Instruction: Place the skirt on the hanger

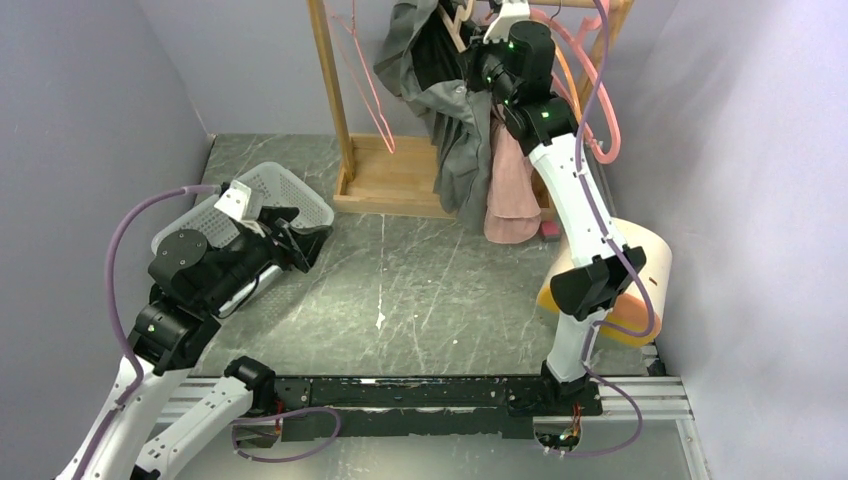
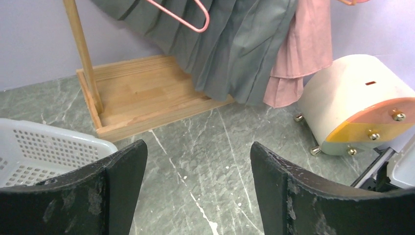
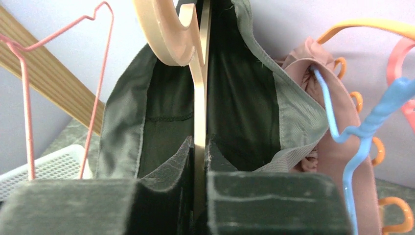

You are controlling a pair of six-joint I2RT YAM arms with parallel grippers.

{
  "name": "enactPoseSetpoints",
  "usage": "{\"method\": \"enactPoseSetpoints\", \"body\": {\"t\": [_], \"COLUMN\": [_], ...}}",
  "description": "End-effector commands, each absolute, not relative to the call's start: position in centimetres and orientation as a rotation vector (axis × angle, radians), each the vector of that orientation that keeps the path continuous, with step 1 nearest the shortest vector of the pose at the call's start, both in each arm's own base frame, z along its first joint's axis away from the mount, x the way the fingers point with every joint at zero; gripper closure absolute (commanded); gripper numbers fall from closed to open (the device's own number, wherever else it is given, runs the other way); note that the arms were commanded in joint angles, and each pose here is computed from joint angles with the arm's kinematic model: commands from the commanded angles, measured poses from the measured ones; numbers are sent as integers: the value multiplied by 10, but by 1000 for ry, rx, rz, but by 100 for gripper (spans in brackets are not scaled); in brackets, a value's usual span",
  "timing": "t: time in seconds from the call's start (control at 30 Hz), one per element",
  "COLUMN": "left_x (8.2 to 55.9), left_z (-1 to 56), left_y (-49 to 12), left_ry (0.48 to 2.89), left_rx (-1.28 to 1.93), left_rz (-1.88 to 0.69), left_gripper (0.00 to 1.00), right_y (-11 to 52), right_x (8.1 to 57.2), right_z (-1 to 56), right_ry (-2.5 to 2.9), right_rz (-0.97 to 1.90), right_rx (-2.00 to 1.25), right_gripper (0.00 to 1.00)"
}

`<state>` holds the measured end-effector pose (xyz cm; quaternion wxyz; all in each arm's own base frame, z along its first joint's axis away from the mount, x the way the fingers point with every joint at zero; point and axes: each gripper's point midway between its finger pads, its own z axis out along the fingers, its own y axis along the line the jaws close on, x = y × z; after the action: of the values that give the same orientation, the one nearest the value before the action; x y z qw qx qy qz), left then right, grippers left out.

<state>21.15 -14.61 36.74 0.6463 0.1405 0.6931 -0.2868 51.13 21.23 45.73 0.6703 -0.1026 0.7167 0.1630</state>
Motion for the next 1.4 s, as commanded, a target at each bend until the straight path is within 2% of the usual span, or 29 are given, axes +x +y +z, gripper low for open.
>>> {"method": "enactPoseSetpoints", "body": {"t": [0.0,0.1,0.17,0.23,0.33,0.57,0.93,1.2,1.37], "left_x": [219,230,238,246,256,280,313,300,273], "left_z": [367,357,349,338,323,303,233,157,115], "left_y": [-136,-128,-123,-121,-120,-115,-43,34,67], "left_ry": [1605,1652,1695,1740,1802,1880,2106,2231,2255], "left_rx": [265,205,163,142,110,13,-379,-782,-1069], "left_rz": [-591,-537,-496,-462,-428,-365,-166,-59,170], "left_gripper": [17,9,0,1,1,1,5,6,3], "right_y": [208,203,199,195,191,178,188,205,214], "right_x": [499,483,471,456,432,381,282,250,241], "right_z": [483,493,503,515,533,541,466,398,359], "right_ry": [1549,1534,1511,1482,1439,1423,1432,1488,1537], "right_rz": [424,446,466,490,527,579,781,942,1035], "right_rx": [-207,-198,-189,-186,-186,-186,-395,-496,-510], "right_gripper": [85,62,51,45,41,38,38,37,37]}}
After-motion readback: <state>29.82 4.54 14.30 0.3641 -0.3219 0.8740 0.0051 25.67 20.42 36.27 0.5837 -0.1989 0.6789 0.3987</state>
